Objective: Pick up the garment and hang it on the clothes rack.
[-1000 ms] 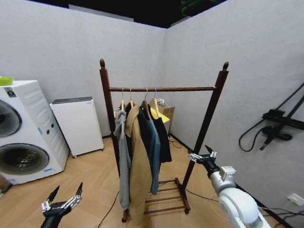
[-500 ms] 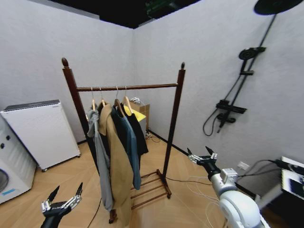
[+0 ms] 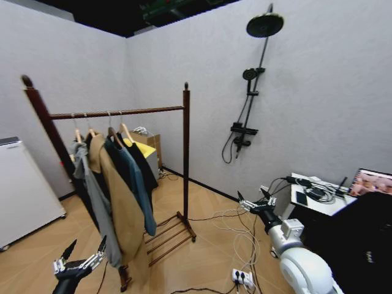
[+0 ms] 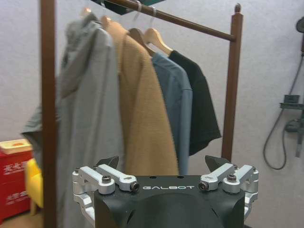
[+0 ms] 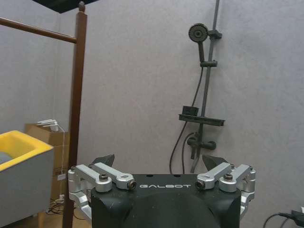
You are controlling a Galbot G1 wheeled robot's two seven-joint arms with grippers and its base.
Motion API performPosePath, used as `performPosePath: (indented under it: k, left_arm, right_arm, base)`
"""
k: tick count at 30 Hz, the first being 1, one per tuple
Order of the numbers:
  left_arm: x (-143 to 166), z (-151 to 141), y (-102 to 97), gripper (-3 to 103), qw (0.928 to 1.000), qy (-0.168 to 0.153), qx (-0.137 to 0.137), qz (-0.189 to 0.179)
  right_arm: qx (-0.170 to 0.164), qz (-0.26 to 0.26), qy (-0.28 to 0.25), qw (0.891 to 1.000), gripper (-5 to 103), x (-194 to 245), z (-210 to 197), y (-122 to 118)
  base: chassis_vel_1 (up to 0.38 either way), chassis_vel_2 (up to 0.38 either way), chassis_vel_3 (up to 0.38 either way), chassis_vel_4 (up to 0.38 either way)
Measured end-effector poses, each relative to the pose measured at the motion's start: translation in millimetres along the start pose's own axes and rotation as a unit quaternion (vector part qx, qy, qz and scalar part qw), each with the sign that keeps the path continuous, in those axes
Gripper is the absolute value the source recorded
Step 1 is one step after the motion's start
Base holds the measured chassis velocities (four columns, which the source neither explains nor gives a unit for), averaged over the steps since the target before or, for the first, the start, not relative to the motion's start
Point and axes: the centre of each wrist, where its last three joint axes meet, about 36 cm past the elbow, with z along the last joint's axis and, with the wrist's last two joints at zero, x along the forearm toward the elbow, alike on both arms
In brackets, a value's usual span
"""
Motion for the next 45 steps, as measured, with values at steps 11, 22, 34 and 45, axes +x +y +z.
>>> performPosePath:
  k: [11, 22, 34, 45]
  left_arm:
    - [0.0, 0.0, 0.0, 100, 1.0000, 0.000, 0.000, 0.000]
    - [0.0, 0.0, 0.0, 100, 1.0000, 0.000, 0.000, 0.000]
    - [0.0, 0.0, 0.0, 100, 1.0000, 0.000, 0.000, 0.000]
    - [0.0, 0.0, 0.0, 100, 1.0000, 0.000, 0.000, 0.000]
  right_arm:
    - [-0.002, -0.001, -0.004, 1.000, 100, 4.5, -0.1, 1.3]
    - [-0.002, -0.004, -0.008, 1.000, 100, 8.7, -2.9, 3.3]
    - [-0.003, -0.006, -0.008, 1.000, 100, 8.1, -3.9, 5.3]
    - [-0.004, -0.007, -0.008, 1.000, 100, 6.5, -4.7, 6.0]
  base:
    - [-0.118, -0.118, -0.135, -0.130]
    - [-0.117, -0.130, -0.126, -0.122]
    - [-0.078, -0.181, -0.163, -0.082]
    - [-0.058, -0.192, -0.187, -0.060]
